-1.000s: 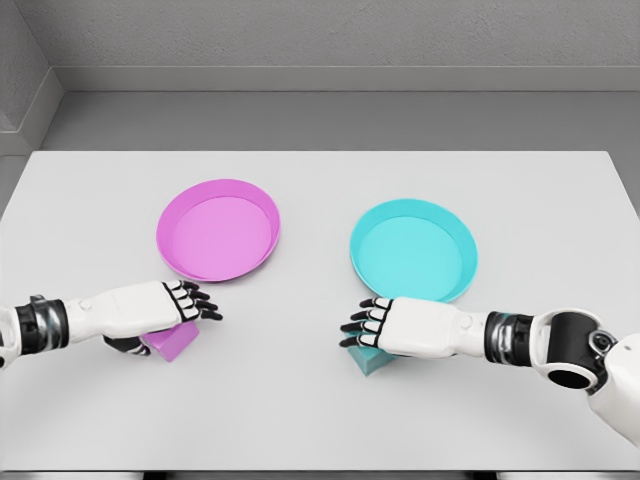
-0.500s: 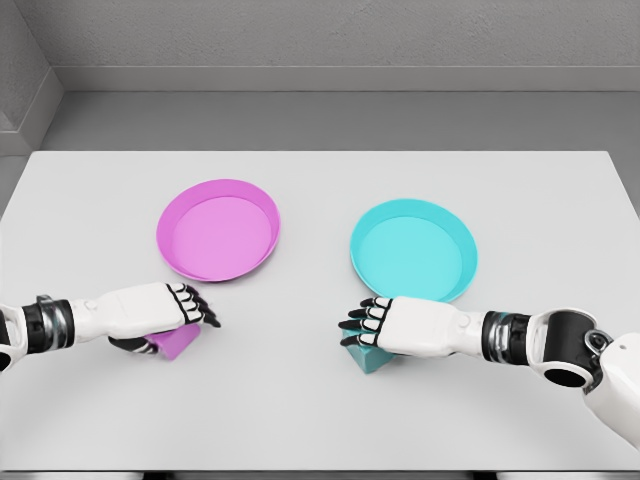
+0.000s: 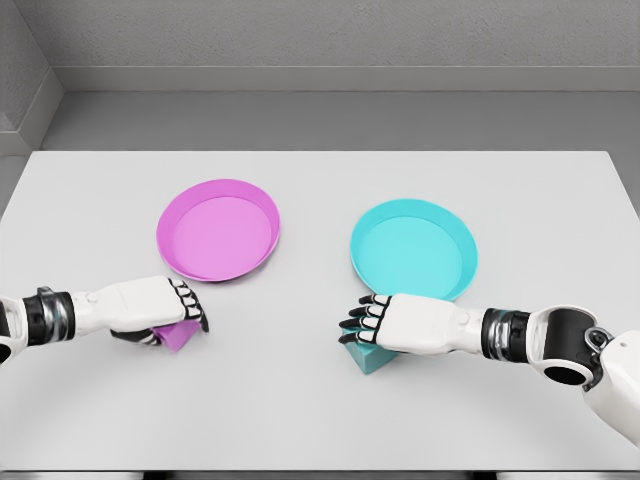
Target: Place the blocks in the corresponding plates according to their colors
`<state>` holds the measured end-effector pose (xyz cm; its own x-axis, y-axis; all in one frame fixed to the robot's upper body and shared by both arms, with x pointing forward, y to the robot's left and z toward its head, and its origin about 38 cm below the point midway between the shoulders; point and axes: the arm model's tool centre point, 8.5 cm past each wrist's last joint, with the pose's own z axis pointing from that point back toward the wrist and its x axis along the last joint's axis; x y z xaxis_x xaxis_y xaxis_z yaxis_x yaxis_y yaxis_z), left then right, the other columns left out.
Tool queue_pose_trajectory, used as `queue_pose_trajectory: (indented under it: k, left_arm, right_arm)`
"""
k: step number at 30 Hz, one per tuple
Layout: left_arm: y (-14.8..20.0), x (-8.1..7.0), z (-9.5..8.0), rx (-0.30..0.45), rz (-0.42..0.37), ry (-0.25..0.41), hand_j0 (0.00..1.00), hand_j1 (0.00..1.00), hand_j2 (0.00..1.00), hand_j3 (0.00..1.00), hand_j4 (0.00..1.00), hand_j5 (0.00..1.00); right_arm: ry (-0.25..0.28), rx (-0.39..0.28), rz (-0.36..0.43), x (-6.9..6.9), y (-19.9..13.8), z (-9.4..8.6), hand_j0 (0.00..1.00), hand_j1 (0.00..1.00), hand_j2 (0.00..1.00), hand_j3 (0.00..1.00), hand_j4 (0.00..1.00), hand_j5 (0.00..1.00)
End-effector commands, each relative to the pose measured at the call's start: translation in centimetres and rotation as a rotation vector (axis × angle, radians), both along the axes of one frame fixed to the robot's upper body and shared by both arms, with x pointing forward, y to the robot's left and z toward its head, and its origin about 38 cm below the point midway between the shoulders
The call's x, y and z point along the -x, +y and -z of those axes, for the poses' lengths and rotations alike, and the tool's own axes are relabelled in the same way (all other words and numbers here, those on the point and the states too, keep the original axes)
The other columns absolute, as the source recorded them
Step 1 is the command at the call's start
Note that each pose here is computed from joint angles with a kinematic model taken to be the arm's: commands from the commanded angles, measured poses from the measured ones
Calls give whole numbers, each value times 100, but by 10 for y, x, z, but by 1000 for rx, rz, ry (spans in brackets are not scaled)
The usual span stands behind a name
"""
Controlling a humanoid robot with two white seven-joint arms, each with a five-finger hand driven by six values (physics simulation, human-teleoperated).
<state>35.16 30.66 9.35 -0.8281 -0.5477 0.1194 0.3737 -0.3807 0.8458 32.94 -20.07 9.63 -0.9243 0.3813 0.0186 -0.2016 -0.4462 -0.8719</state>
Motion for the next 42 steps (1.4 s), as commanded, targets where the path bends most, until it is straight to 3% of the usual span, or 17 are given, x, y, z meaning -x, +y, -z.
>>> queue_pose_trajectory:
  k: [1, 15, 22, 30, 35, 42]
  left_arm:
    - [-3, 0, -3, 11, 7, -4, 65, 65, 65, 65, 65, 65]
    - [-19, -18, -23, 34, 32, -70, 65, 65, 65, 65, 65, 65]
    - [-23, -30, -34, 41, 32, -104, 65, 65, 65, 65, 65, 65]
    - [-25, -42, -41, 43, 23, -126, 65, 65, 65, 65, 65, 65]
    - [-32, -50, -40, 44, 21, -125, 65, 65, 65, 65, 65, 65]
    - [-46, -61, -45, 43, 32, -128, 65, 65, 65, 65, 65, 65]
  right_arm:
    - [4, -9, 1, 0, 1, -1, 100, 100, 100, 100, 100, 100]
    - [-6, -19, -6, -1, 6, -4, 100, 100, 100, 100, 100, 100]
    - [24, 1, -39, 9, 14, 8, 100, 100, 100, 100, 100, 100]
    - [35, 35, -40, 11, 12, 13, 100, 100, 100, 100, 100, 100]
    - [36, 45, -41, 11, 11, 14, 87, 87, 87, 87, 87, 87]
    - [40, 47, -40, 10, 11, 13, 79, 79, 79, 79, 79, 79]
